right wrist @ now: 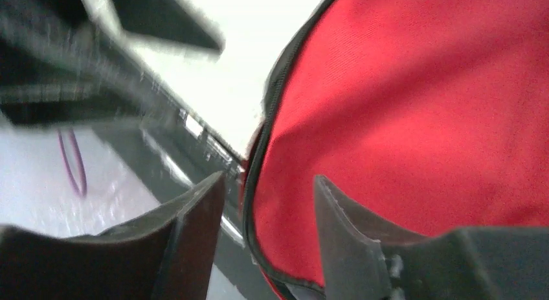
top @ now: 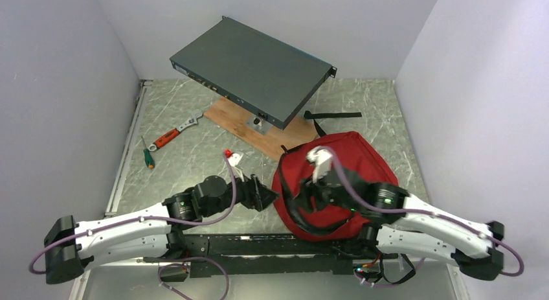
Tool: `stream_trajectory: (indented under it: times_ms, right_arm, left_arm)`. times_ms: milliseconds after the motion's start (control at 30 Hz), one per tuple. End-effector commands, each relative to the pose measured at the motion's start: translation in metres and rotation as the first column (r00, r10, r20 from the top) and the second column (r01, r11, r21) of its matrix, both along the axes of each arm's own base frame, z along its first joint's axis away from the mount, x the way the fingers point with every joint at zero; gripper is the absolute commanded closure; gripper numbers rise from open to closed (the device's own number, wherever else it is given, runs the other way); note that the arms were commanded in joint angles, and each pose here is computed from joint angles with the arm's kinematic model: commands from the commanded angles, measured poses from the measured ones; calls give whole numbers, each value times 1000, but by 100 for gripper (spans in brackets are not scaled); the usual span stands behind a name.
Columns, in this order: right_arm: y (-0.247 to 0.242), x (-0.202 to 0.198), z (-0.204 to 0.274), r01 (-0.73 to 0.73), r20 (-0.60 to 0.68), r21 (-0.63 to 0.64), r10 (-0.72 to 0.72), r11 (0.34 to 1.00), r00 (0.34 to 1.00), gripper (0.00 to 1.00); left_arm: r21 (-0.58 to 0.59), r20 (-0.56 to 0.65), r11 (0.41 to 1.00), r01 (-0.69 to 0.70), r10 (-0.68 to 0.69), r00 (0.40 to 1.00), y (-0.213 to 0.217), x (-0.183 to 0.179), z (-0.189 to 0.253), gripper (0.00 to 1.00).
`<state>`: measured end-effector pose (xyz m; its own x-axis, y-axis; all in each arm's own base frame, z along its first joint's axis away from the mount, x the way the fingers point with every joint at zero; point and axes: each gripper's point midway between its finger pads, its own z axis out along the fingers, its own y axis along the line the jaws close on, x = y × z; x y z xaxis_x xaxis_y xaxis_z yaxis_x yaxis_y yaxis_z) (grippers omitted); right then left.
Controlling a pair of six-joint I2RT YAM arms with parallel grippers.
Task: Pack the student bag
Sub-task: Place the book in the student bag, then zip the student bag at the center of the board.
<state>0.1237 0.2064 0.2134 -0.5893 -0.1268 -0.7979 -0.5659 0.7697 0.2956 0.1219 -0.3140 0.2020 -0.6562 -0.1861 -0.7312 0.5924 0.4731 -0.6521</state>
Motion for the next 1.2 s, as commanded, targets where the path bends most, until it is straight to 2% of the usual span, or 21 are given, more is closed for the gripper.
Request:
stream_trajectory:
  times_ms: [0, 67, 133, 233, 333, 433, 467, 567, 667, 800, 900, 1000, 1067, 1167]
  right_arm:
    - [65, -56, -58, -438, -210, -18, 425, 899, 880, 40]
    - [69, -55, -82, -423, -259, -133, 380, 896, 888, 34]
    - [75, -48, -82, -382, -236, -173, 338, 908, 911, 27]
    - [83, -21, -48, -264, -91, -100, 256, 959, 963, 16]
    - [71, 26, -17, 31, 17, -3, -31, 1000, 999, 13]
    - [60, 56, 4, 213, 77, 60, -217, 975, 973, 20]
    - [55, 62, 7, 261, 89, 63, -266, 963, 960, 20]
    - [38, 76, 11, 383, 109, 94, -392, 919, 914, 20]
    - [21, 85, 10, 442, 93, 170, -461, 881, 883, 22]
    - [5, 99, -3, 470, 55, 175, -485, 865, 873, 26]
    - [-13, 107, -17, 527, 30, 146, -536, 837, 844, 32]
    - [-20, 111, -27, 526, -12, 179, -533, 832, 846, 38]
    - [-22, 114, -35, 516, -40, 202, -520, 832, 853, 41]
    - [-26, 119, -51, 516, -87, 190, -509, 835, 856, 46]
  left_arm:
    - [155, -51, 967, -204, 214, 975, 43, 34, -54, 18]
    - [120, -108, 972, -200, 213, 971, 44, 36, -63, 18]
    - [77, -135, 981, -180, 189, 973, 38, 38, -63, 22]
    - [86, -167, 982, -169, 181, 969, 36, 42, -71, 29]
    - [63, -169, 989, -135, 144, 975, 32, 44, -67, 37]
    - [36, -158, 986, -165, 169, 973, 37, 46, -63, 35]
    - [23, -153, 983, -183, 185, 971, 41, 48, -62, 31]
    - [-5, -174, 971, -239, 235, 956, 53, 56, -54, 9]
    - [-63, -203, 951, -303, 285, 937, 64, 74, -41, 3]
    - [-153, -306, 936, -317, 261, 916, 62, 95, -30, 7]
    - [-189, -364, 950, -247, 166, 916, 46, 111, -26, 21]
    - [-268, -357, 953, -140, 36, 933, 27, 128, -20, 33]
    - [-359, -319, 925, -122, 1, 948, 21, 142, -15, 38]
    - [-426, -327, 891, -159, 13, 945, 13, 166, -24, 38]
